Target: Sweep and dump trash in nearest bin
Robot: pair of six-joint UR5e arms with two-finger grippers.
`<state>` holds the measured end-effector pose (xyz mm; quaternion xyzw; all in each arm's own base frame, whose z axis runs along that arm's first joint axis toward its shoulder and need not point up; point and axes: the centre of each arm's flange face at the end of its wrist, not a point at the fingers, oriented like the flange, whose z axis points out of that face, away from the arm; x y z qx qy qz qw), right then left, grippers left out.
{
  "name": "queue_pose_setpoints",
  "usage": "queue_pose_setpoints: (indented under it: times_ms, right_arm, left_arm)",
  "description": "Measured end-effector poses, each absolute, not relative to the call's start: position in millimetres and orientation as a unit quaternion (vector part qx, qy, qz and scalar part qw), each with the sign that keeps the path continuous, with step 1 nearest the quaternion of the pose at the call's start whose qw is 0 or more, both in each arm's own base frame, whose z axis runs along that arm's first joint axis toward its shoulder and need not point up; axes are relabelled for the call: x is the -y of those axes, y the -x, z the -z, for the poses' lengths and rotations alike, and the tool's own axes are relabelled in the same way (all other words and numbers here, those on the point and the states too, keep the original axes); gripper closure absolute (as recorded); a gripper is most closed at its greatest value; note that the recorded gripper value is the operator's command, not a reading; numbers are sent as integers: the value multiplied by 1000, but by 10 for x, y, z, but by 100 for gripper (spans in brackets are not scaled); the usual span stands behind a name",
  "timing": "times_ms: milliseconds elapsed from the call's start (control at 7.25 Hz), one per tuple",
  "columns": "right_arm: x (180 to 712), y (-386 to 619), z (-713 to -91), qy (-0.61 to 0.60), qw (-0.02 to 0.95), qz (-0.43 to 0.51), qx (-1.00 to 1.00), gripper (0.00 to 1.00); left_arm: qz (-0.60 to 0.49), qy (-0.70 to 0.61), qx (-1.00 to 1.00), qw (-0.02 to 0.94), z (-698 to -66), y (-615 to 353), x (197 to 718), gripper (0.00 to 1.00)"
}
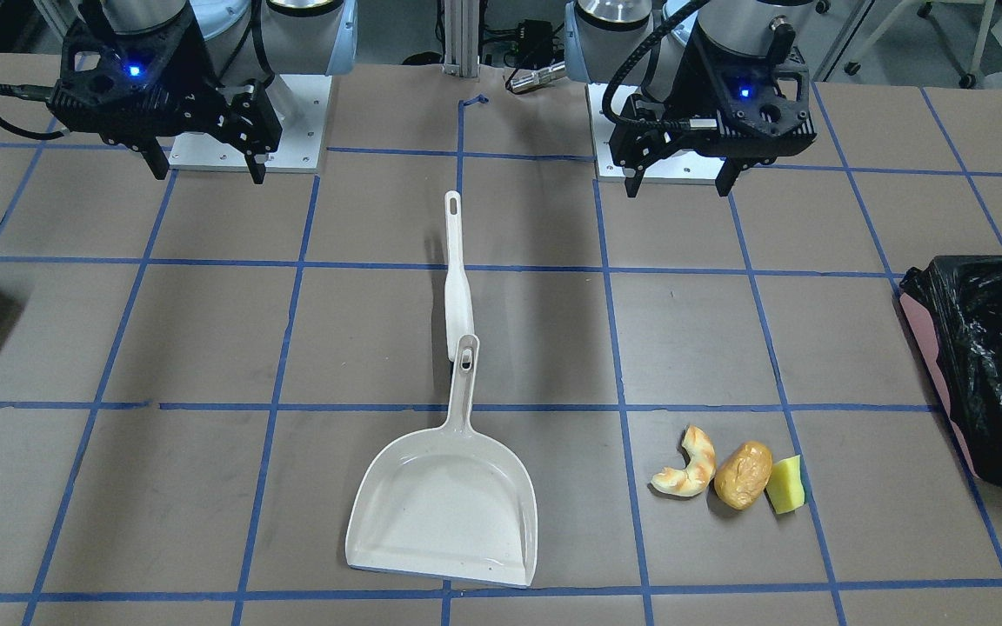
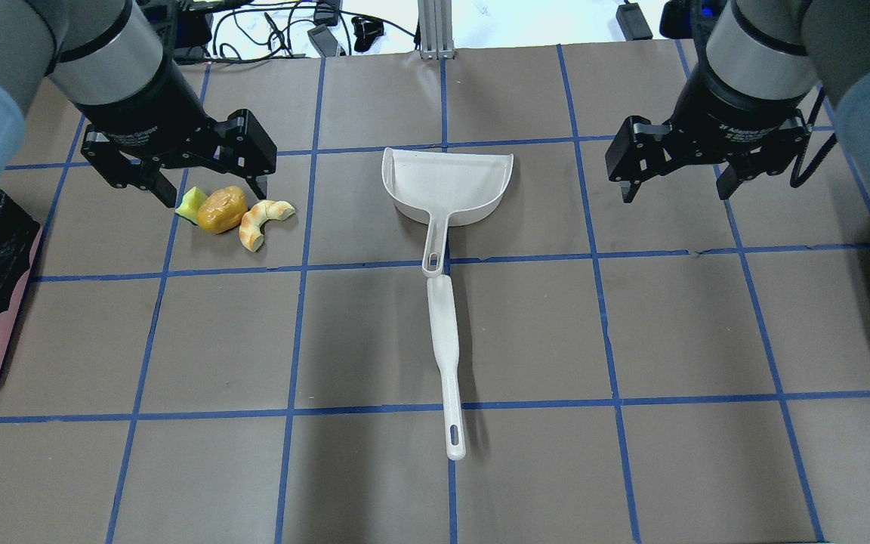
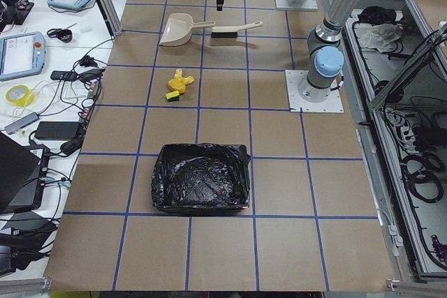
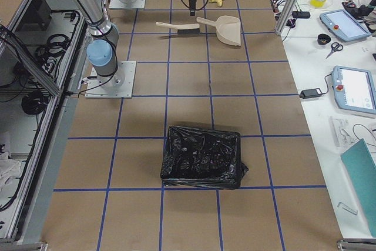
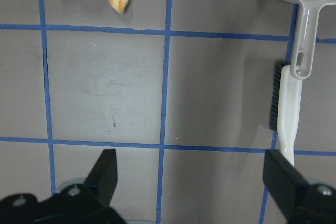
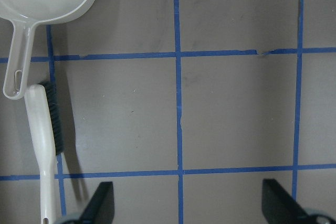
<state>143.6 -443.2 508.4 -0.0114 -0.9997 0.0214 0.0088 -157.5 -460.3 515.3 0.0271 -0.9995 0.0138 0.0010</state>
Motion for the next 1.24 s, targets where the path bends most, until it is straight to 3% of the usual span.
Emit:
queue_pose_setpoints:
  times_ms: [828, 1241]
  right_arm:
    - [4454, -1984, -4648, -19, 8, 20, 1000, 0]
    - [4140, -2583, -4034, -36, 15, 38, 999, 0]
  left_arm:
    - [7, -23, 1000, 1, -5003, 1556, 4670, 0]
    - [-11, -21, 1000, 2, -4759, 1497, 5081, 0]
